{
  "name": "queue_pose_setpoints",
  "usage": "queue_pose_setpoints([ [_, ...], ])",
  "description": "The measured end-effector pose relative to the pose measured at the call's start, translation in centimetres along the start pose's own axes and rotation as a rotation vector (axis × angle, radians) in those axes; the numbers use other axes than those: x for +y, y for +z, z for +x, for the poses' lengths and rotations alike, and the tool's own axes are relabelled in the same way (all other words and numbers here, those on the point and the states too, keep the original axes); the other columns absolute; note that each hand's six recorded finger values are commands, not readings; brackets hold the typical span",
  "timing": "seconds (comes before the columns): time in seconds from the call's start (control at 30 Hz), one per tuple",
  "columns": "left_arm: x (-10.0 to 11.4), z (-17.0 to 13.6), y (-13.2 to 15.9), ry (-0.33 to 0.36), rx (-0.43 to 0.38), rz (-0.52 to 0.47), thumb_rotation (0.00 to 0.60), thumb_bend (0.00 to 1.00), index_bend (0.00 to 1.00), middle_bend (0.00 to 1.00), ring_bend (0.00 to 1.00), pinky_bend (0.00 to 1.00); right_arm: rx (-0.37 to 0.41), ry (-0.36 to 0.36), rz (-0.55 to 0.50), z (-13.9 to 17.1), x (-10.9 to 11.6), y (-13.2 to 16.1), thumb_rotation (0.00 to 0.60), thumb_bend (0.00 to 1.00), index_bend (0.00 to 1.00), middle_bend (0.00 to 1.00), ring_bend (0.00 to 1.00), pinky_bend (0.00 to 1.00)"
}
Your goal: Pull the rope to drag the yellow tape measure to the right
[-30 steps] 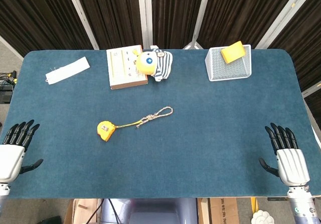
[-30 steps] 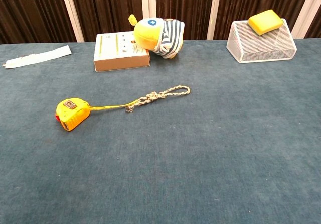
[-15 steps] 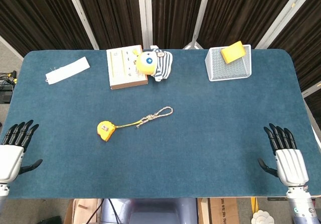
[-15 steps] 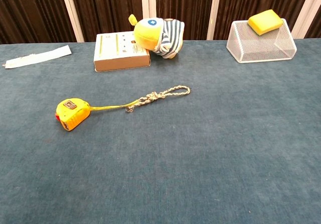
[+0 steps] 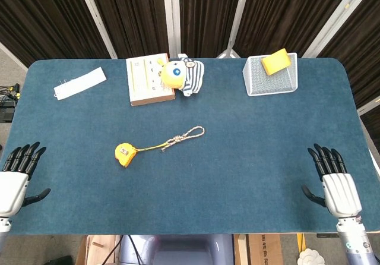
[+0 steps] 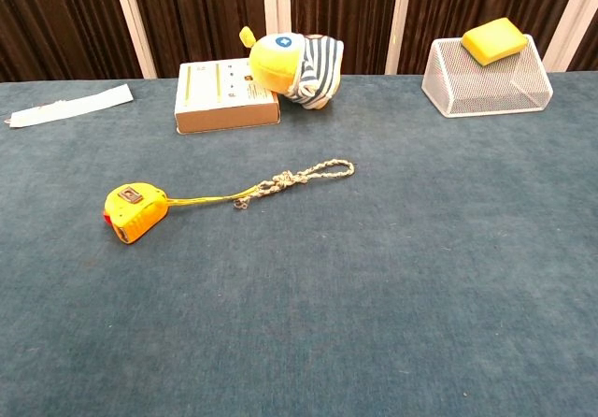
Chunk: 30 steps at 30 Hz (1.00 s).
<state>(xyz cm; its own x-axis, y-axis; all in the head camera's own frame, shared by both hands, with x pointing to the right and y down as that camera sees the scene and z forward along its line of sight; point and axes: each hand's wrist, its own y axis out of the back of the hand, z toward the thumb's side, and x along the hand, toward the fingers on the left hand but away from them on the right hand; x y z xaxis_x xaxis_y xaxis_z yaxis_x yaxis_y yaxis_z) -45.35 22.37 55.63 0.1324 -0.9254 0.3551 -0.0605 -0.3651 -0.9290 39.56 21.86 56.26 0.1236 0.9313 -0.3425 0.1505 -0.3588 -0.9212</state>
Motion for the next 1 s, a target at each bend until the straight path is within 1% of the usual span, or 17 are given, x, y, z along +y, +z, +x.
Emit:
queue_pose_setpoints([
  [0.1,0.1,0.1,-0.1,0.003,0.005,-0.007,0.6,0.0,0.0,0.0,0.0,0.0,0.027,0.005,-0.005,-1.2,0.0,0.5,0.6,0.26,0.05,0.0,0.0,0.0],
  [0.2,0.0,0.1,-0.1,-0.001,0.006,-0.011,0.6,0.0,0.0,0.0,0.0,0.0,0.064,0.015,-0.006,-2.9,0.0,1.4,0.6,0.26,0.17,0.01,0.0,0.0],
  [0.27,0.0,0.1,0.0,-0.003,0.002,-0.011,0.6,0.0,0.0,0.0,0.0,0.0,0.094,0.027,-0.006,-4.4,-0.2,2.2,0.6,0.25,0.26,0.04,0.0,0.0],
  [0.43,0.0,0.1,0.0,-0.006,0.004,-0.019,0.6,0.0,0.0,0.0,0.0,0.0,0.154,0.059,-0.019,-8.5,-1.0,4.6,0.6,0.29,0.35,0.08,0.0,0.0],
  [0.6,-0.2,0.2,-0.1,-0.017,0.008,-0.028,0.6,0.0,0.0,0.0,0.0,0.0,0.217,0.079,-0.008,-12.4,-2.2,7.9,0.6,0.29,0.38,0.09,0.0,0.0],
  [0.73,-0.3,0.3,-0.2,-0.026,0.014,-0.037,0.6,0.0,0.0,0.0,0.0,0.0,0.27,0.094,0.008,-15.0,-3.5,11.1,0.6,0.29,0.41,0.1,0.0,0.0],
  [0.87,-0.3,0.4,-0.3,-0.031,0.017,-0.045,0.6,0.0,0.0,0.0,0.0,0.0,0.314,0.109,0.022,-16.9,-4.8,14.0,0.6,0.3,0.42,0.11,0.0,0.0],
  [1.0,-0.3,0.4,-0.5,-0.033,0.024,-0.051,0.6,0.0,0.0,0.0,0.0,0.0,0.333,0.133,0.022,-18.3,-6.4,16.3,0.6,0.3,0.44,0.11,0.0,0.0],
])
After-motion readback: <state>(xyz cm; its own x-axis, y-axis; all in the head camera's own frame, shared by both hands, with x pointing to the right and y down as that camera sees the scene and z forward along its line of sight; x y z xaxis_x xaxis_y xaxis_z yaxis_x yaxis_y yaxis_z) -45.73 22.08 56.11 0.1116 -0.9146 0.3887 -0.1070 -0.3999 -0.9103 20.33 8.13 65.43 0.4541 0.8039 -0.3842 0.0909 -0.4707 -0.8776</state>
